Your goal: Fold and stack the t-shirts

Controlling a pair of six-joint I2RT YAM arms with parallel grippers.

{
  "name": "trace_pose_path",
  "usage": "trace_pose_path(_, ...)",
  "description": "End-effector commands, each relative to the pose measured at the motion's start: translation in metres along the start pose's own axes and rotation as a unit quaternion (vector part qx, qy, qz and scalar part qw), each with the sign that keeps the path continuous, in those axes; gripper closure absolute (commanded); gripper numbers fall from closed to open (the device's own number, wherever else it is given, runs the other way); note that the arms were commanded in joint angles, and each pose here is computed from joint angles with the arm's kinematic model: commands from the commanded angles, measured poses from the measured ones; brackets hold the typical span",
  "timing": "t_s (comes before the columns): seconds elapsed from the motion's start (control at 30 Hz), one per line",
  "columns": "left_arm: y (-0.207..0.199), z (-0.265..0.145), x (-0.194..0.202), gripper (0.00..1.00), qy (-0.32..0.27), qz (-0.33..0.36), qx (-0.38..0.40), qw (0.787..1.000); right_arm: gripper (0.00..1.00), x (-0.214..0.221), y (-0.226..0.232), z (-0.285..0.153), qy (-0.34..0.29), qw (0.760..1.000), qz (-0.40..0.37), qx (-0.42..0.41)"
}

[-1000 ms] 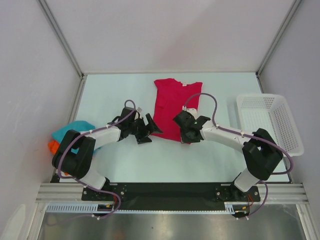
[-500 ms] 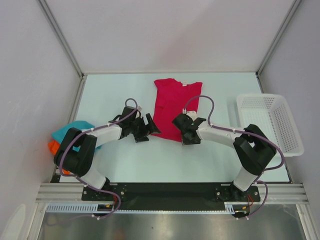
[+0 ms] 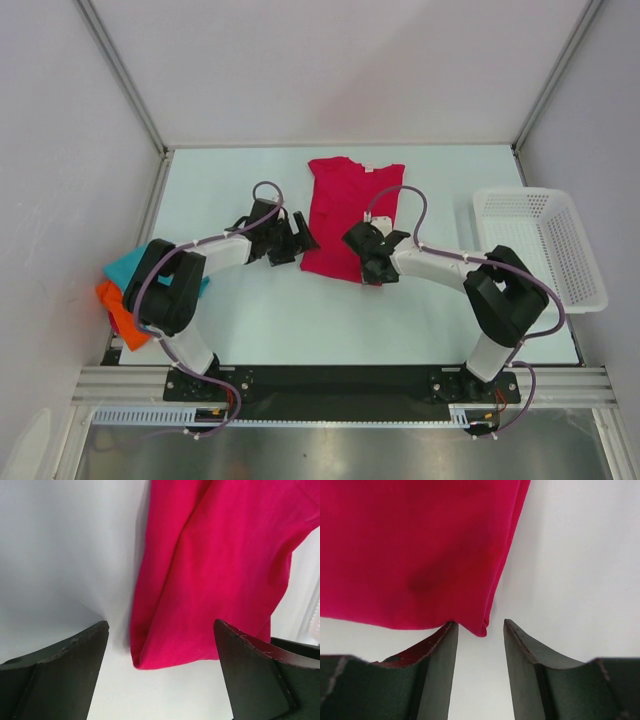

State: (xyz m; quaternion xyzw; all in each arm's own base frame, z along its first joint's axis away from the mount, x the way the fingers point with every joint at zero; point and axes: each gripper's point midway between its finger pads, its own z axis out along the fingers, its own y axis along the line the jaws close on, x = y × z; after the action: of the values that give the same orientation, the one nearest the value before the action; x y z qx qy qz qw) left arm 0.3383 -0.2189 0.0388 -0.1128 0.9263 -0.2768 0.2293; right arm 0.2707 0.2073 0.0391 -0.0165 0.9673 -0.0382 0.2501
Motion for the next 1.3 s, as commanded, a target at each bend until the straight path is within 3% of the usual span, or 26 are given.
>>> trace_pose_path(0.0, 0.009, 0.012, 0.006, 0.07, 0.012, -0.008, -0.004, 1.0, 0.53, -0.014, -0.002, 0.005, -0.012, 1.0, 0.014, 0.013)
trace_pose_path(0.37, 0.011, 0.008, 0.018, 0.1, 0.025, -0.014, 0.003, 1.0, 0.54, -0.012, -0.003, 0.016, -0.009, 1.0, 0.024, 0.01)
trace_pose_path(0.47, 0.008, 0.006, 0.021, 0.18, 0.03, -0.017, 0.016, 0.999, 0.55, -0.009, 0.0, 0.021, -0.005, 1.0, 0.023, 0.007)
trace_pose_path(0.63, 0.009, 0.003, 0.028, 0.5, 0.041, -0.023, 0.021, 0.999, 0.59, -0.001, 0.006, 0.029, 0.006, 1.0, 0.024, -0.002)
trace_pose_path(0.83, -0.003, 0.001, 0.032, 0.53, 0.047, -0.03, 0.054, 0.997, 0.6, 0.002, 0.007, 0.029, 0.005, 1.0, 0.024, -0.004)
trace_pose_path(0.93, -0.002, 0.0, 0.042, 0.71, 0.059, -0.041, 0.067, 0.995, 0.67, 0.004, 0.009, 0.032, 0.008, 1.0, 0.027, -0.012)
trace_pose_path(1.0, -0.001, 0.002, 0.053, 0.81, 0.078, -0.051, 0.079, 0.992, 0.97, 0.004, 0.012, 0.034, 0.01, 0.999, 0.027, -0.018)
trace_pose_path(1.1, 0.009, 0.01, 0.07, 1.0, 0.1, -0.072, 0.079, 0.989, 1.0, 0.004, 0.017, 0.032, 0.01, 0.999, 0.03, -0.033)
trace_pose_path(1.27, 0.014, 0.005, 0.077, 1.0, 0.102, -0.07, 0.079, 0.989, 1.0, 0.008, 0.011, 0.012, -0.004, 0.999, 0.035, -0.038)
